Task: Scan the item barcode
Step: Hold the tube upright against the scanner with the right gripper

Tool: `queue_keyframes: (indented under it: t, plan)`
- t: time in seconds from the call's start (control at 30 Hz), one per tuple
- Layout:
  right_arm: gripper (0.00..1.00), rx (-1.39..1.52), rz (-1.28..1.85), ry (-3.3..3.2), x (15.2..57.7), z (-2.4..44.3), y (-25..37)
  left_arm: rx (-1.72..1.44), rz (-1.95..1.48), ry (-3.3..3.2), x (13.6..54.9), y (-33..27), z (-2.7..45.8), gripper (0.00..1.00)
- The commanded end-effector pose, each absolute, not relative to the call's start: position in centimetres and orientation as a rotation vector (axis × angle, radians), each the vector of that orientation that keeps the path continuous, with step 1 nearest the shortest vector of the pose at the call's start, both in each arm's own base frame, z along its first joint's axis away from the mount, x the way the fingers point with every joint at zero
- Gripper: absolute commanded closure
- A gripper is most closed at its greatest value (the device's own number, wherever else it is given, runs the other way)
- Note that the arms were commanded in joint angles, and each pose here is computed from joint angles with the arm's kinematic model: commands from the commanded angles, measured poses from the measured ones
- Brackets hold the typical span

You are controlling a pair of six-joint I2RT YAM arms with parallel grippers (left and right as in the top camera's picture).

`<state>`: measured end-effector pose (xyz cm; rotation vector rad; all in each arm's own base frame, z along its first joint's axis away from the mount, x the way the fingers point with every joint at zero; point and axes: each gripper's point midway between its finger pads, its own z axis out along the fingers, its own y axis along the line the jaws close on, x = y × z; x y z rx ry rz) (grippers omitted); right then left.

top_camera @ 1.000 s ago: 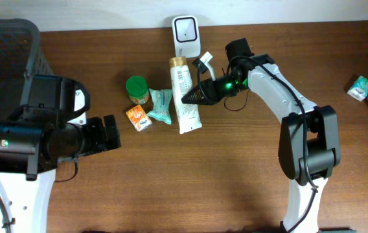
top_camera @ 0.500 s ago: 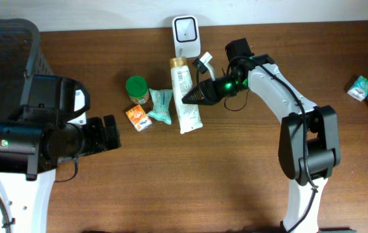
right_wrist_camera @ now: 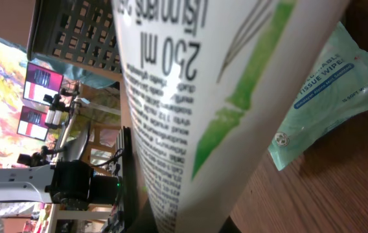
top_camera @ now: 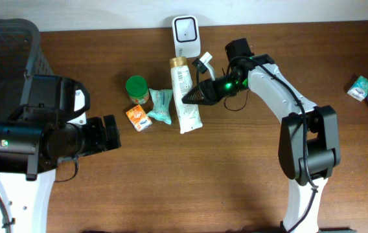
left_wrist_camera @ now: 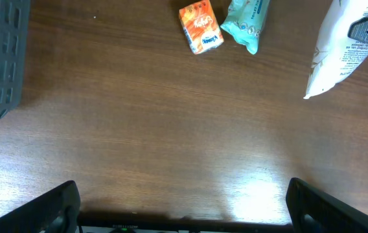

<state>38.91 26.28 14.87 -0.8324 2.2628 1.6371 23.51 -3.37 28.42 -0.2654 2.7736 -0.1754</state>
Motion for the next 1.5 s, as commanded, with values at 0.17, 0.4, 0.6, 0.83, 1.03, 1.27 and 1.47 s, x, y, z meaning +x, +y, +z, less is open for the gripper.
queue_keyframes:
  t: [0.17,0.4,0.6,0.83,1.03,1.27,1.47]
  plan:
    - [0.96,-0.829,1.582,2.276,39.5,16.3,26.6,-0.256,-0.166,2.759,23.4,-3.2,28.7,0.01]
    - [0.96,-0.795,1.571,2.361,38.8,15.6,26.2,-0.256,-0.166,2.759,23.4,-3.2,28.7,0.01]
    - [0.96,-0.792,1.571,2.37,38.7,15.5,26.1,-0.256,-0.167,2.759,23.4,-3.2,28.7,0.01]
    - [0.96,-0.792,1.57,2.37,38.7,15.5,26.1,-0.256,-0.166,2.759,23.4,-3.2,28.7,0.01]
    - [0.96,-0.792,1.569,2.37,38.7,15.5,26.1,-0.256,-0.166,2.759,23.4,-3.2,28.7,0.01]
    - [0.96,-0.812,1.556,2.355,38.8,15.4,26.1,-0.256,-0.167,2.759,23.4,-3.2,28.7,0.01]
    - [0.96,-0.928,1.394,2.267,40.6,14.8,26.0,-0.256,-0.167,2.759,23.4,-3.2,28.7,0.01]
